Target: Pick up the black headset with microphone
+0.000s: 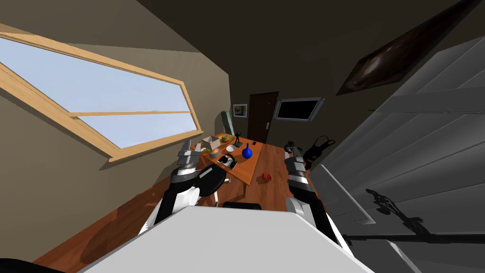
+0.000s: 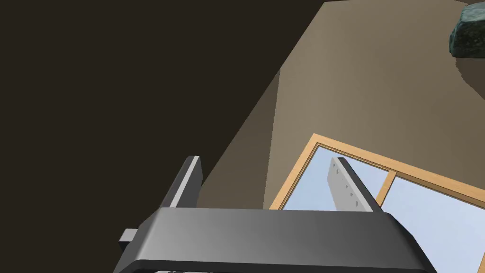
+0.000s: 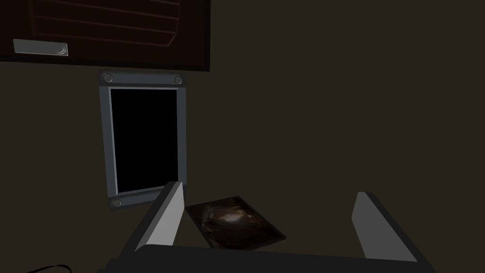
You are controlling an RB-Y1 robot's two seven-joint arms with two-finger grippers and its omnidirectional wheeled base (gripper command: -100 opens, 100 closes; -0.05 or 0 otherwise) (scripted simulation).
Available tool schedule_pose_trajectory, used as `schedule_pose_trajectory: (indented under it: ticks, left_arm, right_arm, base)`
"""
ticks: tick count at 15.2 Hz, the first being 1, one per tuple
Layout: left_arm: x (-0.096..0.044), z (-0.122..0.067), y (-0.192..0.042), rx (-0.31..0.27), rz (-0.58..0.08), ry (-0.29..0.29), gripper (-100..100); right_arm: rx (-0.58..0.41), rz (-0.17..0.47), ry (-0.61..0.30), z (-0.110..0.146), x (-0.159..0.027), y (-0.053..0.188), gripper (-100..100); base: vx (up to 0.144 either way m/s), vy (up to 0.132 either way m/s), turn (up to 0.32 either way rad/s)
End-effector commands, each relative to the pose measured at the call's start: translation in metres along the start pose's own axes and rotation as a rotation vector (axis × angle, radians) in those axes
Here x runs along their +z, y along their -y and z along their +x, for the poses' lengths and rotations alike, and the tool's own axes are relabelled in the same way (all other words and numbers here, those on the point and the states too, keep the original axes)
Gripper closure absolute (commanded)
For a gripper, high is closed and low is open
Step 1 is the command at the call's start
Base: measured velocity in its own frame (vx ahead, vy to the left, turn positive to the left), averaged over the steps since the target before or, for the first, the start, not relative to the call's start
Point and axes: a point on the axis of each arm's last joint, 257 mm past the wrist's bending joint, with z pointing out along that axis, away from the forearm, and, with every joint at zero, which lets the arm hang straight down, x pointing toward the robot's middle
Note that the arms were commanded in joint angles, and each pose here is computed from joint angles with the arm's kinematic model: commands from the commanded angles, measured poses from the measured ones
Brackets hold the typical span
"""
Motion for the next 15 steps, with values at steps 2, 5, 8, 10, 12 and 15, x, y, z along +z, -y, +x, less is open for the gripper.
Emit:
schedule_pose_trajectory:
  ticks: [2,5,8,10,12,15]
  left_arm:
    - [0.0,0.007,-0.011,0.011,-0.024,-0.048,-100]
    - [-0.002,0.015,-0.03,0.017,-0.066,-0.09,-100]
    - [-0.007,0.023,-0.056,0.02,-0.126,-0.129,-100]
    - [-0.012,0.028,-0.077,0.022,-0.174,-0.154,-100]
    - [-0.018,0.033,-0.1,0.024,-0.227,-0.178,-100]
    - [-0.025,0.038,-0.124,0.026,-0.284,-0.2,-100]
  right_arm:
    - [0.0,0.0,0.0,0.0,0.0,0.0,0]
    - [0.0,0.0,0.0,0.0,0.0,0.0,0]
    - [0.0,0.0,0.0,0.0,0.0,0.0,0]
    - [0.0,0.0,0.0,0.0,0.0,0.0,0]
    - [0.0,0.0,0.0,0.0,0.0,0.0,0]
    - [0.0,0.0,0.0,0.0,0.0,0.0,0]
  base:
    - [0.006,0.004,-0.043]
    - [0.012,0.013,-0.083]
    - [0.019,0.022,-0.097]
    - [0.023,0.024,-0.136]
    - [0.021,0.03,-0.141]
    - [0.017,0.024,-0.087]
